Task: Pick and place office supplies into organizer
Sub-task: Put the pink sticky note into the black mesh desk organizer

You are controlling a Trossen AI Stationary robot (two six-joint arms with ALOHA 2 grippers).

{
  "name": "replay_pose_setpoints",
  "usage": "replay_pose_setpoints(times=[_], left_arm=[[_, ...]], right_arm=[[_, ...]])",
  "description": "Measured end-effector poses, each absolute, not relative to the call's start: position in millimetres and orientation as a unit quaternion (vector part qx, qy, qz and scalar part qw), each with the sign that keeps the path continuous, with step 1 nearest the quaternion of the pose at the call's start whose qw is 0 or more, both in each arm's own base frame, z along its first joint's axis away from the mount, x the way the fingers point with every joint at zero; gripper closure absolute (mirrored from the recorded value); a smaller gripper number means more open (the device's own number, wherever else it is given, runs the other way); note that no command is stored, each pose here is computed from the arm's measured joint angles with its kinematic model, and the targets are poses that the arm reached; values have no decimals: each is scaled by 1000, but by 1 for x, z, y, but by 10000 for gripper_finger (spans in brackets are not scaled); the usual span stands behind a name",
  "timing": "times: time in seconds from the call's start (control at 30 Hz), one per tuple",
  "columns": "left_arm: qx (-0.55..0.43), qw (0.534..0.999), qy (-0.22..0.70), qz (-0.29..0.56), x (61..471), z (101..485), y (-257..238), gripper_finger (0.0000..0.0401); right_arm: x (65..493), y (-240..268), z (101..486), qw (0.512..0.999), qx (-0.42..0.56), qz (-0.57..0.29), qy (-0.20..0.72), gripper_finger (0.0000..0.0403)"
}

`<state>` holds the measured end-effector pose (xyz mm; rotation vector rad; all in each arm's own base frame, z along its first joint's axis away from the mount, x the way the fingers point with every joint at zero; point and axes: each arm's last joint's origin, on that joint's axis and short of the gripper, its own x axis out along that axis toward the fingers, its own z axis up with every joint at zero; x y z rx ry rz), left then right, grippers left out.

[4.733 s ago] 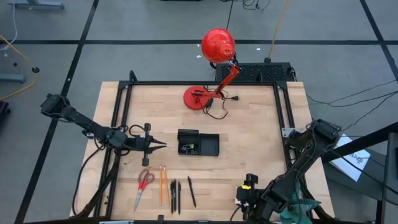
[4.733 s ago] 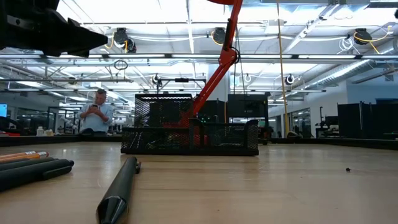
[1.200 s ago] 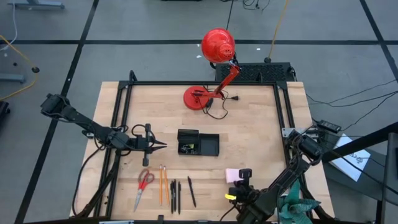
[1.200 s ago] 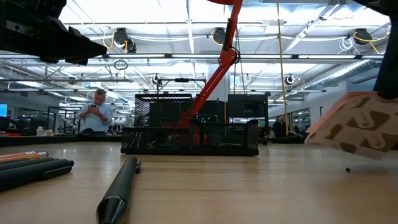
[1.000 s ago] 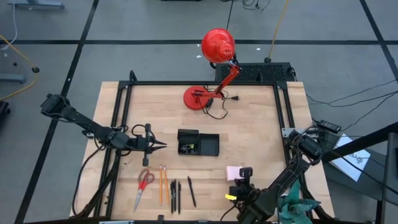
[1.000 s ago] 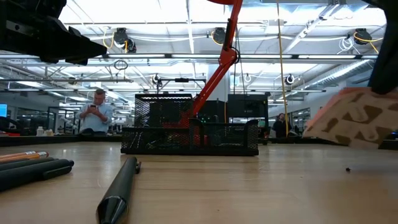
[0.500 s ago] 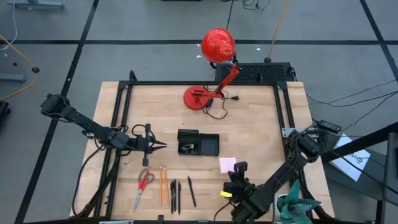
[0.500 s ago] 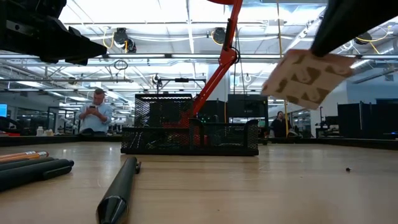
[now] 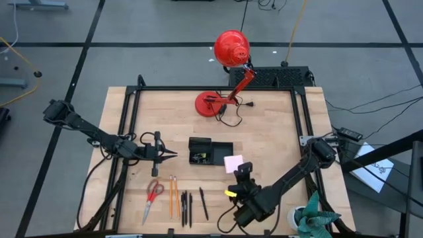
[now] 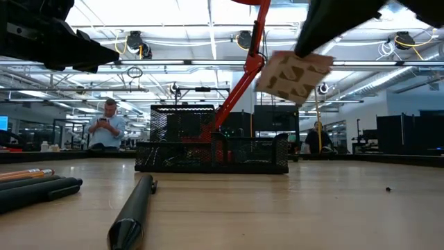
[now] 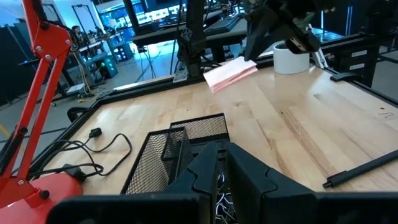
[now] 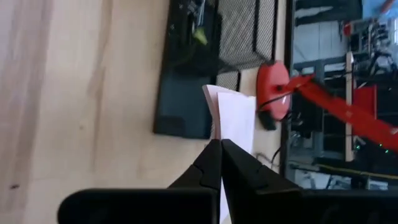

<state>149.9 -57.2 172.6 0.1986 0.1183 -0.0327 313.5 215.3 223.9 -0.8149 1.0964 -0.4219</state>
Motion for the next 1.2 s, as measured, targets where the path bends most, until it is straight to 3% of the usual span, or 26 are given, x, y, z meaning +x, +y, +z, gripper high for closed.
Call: replay_pose_setpoints(times=[0.63,1.2], left_arm=[[104,992,69,-17,150,171,-57,359],[107,992,69,-17,150,171,-57,359]], right_arm=[[366,166,229,755,-370,-171,513,403],[372,136,179,749,-348,-130,548,403]])
